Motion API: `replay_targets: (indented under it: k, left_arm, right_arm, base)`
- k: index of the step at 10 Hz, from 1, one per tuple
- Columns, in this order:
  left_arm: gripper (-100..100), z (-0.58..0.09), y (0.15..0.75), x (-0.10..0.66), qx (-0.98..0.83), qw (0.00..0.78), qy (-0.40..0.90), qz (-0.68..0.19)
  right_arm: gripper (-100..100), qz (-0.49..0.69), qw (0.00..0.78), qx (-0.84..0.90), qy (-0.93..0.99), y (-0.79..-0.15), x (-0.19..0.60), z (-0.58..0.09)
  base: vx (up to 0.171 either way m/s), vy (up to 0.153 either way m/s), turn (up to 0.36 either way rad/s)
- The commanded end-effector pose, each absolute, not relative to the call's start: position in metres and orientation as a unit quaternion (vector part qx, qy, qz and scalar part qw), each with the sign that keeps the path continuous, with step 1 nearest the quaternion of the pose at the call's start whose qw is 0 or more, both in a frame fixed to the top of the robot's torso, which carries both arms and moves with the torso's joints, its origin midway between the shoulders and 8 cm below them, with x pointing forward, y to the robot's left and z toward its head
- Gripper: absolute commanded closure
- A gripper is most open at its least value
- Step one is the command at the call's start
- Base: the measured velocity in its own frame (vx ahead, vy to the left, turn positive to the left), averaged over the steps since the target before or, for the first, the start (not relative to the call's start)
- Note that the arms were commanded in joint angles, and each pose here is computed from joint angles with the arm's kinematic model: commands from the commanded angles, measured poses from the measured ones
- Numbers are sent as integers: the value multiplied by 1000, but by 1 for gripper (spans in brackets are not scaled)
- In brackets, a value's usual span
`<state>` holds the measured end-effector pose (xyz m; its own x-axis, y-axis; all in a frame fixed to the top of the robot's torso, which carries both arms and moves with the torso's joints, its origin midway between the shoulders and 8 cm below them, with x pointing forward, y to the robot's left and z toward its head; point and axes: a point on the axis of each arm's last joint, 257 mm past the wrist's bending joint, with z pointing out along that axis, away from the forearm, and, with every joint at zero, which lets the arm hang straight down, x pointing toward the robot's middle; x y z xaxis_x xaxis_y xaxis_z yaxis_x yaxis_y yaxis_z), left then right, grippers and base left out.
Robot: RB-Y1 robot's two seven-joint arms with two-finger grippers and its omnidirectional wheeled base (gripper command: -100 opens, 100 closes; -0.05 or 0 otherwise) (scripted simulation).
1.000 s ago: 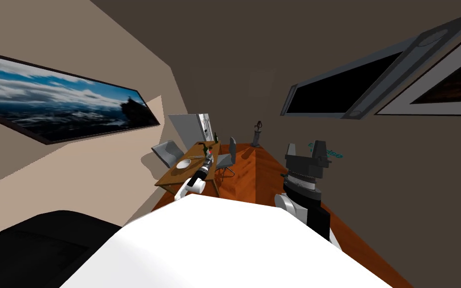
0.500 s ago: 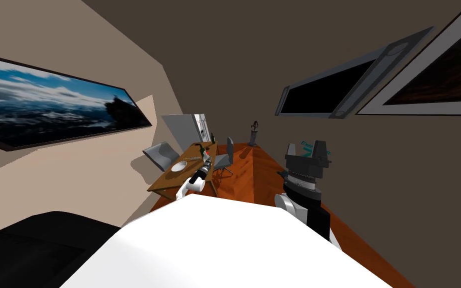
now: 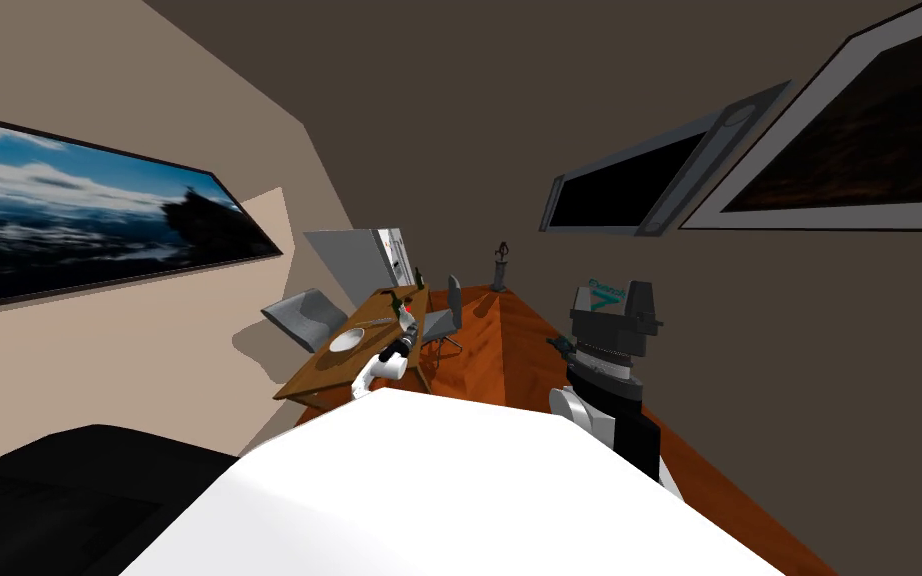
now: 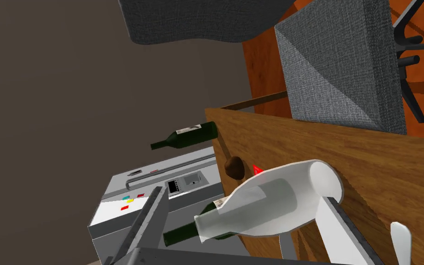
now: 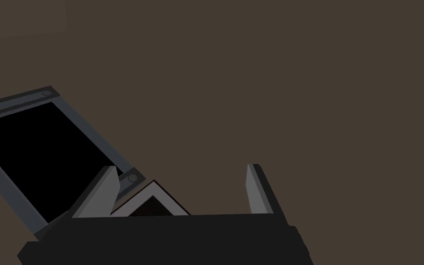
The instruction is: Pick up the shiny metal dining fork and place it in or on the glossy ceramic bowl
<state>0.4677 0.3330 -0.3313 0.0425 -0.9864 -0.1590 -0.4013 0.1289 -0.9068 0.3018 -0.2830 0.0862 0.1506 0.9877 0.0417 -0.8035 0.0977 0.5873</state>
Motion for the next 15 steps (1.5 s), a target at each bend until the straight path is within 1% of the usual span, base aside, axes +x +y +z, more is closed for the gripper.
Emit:
replay_targets:
  k: [1,2,3,5,6,7,8,10,11,13,14,15]
  left_arm:
    - [-100,-356,357,458,-595,426,613,-296]
    - [-100,-367,359,453,-603,415,618,-285]
    - [-100,-373,378,451,-616,413,615,-267]
    - [-100,-392,381,440,-630,393,623,-247]
    - [-100,-405,402,433,-648,383,620,-222]
    - [-100,-414,403,426,-654,372,624,-211]
    - [-100,-421,423,420,-670,365,618,-191]
    - [-100,-433,424,410,-678,350,621,-177]
    - [-100,-446,444,397,-698,336,615,-152]
    - [-100,-450,444,393,-701,327,616,-145]
    - [-100,-462,463,378,-721,311,608,-120]
    - [-100,-465,462,374,-724,305,609,-114]
  right_arm:
    - [0,625,717,247,186,-283,302,86]
    - [0,625,717,247,186,-283,302,86]
    - [0,624,717,247,186,-283,302,86]
    - [0,624,717,247,186,-283,302,86]
    - [0,624,717,247,186,-283,302,86]
    - [0,625,717,247,186,-283,302,86]
    - [0,624,717,247,186,-283,302,86]
    - [0,624,717,247,186,-283,302,86]
    - [0,624,717,247,186,-283,302,86]
    - [0,624,717,247,186,-283,302,86]
    - [0,624,717,247,186,-283,302,86]
    - [0,625,717,247,186,-283,302,86]
  base:
    - [25,11,-175]
    - [20,17,-76]
    - [30,17,-210]
    - [16,18,-20]
    - [21,18,-171]
    - [22,28,-87]
    - [29,37,-140]
    - [18,24,-48]
    - [17,20,-128]
    - [17,24,-53]
    - [21,29,-137]
    - [21,36,-89]
